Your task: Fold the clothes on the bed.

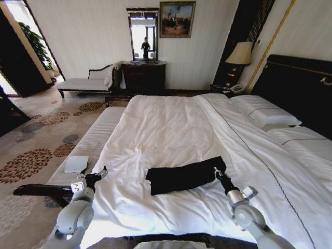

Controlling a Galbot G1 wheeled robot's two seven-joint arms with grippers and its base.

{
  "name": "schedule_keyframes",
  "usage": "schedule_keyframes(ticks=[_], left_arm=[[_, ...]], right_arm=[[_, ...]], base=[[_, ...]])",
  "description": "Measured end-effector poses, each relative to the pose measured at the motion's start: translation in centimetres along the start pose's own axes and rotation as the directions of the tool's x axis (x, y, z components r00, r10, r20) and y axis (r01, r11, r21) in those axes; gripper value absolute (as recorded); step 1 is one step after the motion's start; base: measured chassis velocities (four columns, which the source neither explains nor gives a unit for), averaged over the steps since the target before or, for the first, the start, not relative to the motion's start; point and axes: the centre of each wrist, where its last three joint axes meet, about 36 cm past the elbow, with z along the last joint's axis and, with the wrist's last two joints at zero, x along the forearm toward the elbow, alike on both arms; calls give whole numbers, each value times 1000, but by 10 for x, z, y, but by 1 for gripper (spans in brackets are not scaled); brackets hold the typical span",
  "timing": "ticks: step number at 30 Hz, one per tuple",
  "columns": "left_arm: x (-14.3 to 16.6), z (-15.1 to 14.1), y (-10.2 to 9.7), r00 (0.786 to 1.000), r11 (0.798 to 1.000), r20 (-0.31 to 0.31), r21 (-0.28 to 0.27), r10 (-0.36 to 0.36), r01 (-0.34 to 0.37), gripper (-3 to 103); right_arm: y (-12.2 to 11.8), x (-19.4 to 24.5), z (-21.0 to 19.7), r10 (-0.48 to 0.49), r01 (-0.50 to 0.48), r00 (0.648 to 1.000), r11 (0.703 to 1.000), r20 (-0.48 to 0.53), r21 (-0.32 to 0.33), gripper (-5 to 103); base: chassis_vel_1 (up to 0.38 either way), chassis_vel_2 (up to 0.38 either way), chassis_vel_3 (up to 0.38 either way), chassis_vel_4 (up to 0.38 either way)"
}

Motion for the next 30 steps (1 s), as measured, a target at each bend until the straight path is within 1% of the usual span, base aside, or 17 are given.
schedule_keyframes(ticks=[1, 3, 4, 6, 8, 9, 11, 12, 13, 15, 17, 19, 21, 23, 25, 26, 30], left_arm=[[-1, -6, 9, 1000, 998, -14, 62, -12, 13, 100], [-6, -11, 27, 999, 990, -36, 136, -38, 43, 100], [-6, -11, 27, 999, 990, -36, 136, -38, 43, 100], [-13, -13, 53, 995, 983, -52, 156, -90, 97, 100], [-15, -12, 60, 993, 981, -56, 157, -105, 113, 100], [-19, -12, 77, 986, 975, -65, 155, -151, 159, 100], [-25, -8, 103, 974, 962, -77, 157, -211, 221, 100], [-27, -6, 110, 970, 958, -81, 157, -229, 239, 100], [-27, -6, 110, 970, 958, -81, 157, -229, 239, 100], [-36, 5, 135, 951, 939, -98, 158, -293, 306, 100], [-39, 14, 148, 939, 927, -115, 160, -325, 340, 100], [-40, 16, 149, 936, 924, -119, 160, -331, 347, 100], [-38, 24, 153, 928, 916, -135, 164, -346, 366, 100], [-37, 27, 152, 927, 915, -140, 165, -348, 369, 100], [-34, 30, 150, 925, 913, -145, 167, -351, 372, 100], [-34, 30, 150, 925, 913, -145, 167, -351, 372, 100], [-31, 26, 150, 926, 913, -133, 167, -354, 373, 100]], right_arm=[[6, -4, 4, -40, 40, 999, 999, -3, 11, 5], [11, -11, 7, -112, 112, 994, 993, -2, 37, 5], [11, -11, 7, -112, 112, 994, 993, -2, 37, 5], [13, -17, 7, -199, 200, 980, 977, -13, 78, 5], [14, -19, 7, -221, 221, 975, 971, -19, 90, 5], [17, -20, 7, -270, 273, 962, 954, -41, 123, 5], [24, -21, 10, -328, 336, 942, 928, -75, 157, 5], [26, -22, 12, -344, 353, 935, 921, -85, 165, 5], [26, -22, 12, -344, 353, 935, 921, -85, 165, 5], [28, -28, 23, -392, 412, 910, 889, -131, 201, 5], [25, -35, 29, -422, 449, 892, 863, -161, 232, 5], [23, -38, 30, -431, 462, 886, 854, -171, 241, 5], [23, -51, 28, -464, 502, 864, 823, -196, 264, 5], [25, -55, 27, -476, 516, 856, 815, -202, 264, 5], [32, -64, 28, -508, 549, 835, 796, -214, 255, 5], [32, -64, 28, -508, 549, 835, 796, -214, 255, 5], [42, -71, 40, -540, 588, 807, 770, -240, 246, 5]], base=[[0, 0, 0, 0], [0, 0, 0, 0], [0, 0, 0, 0], [0, 0, 0, 0], [0, 0, 0, 0], [0, 0, 0, 0], [0, 0, 0, 0], [0, 0, 0, 0], [0, 0, 0, 0], [0, 0, 0, 0], [0, 0, 0, 0], [0, 0, 0, 0], [0, 0, 0, 0], [0, 0, 0, 0], [0, 0, 0, 0], [0, 0, 0, 0], [0, 0, 0, 0]])
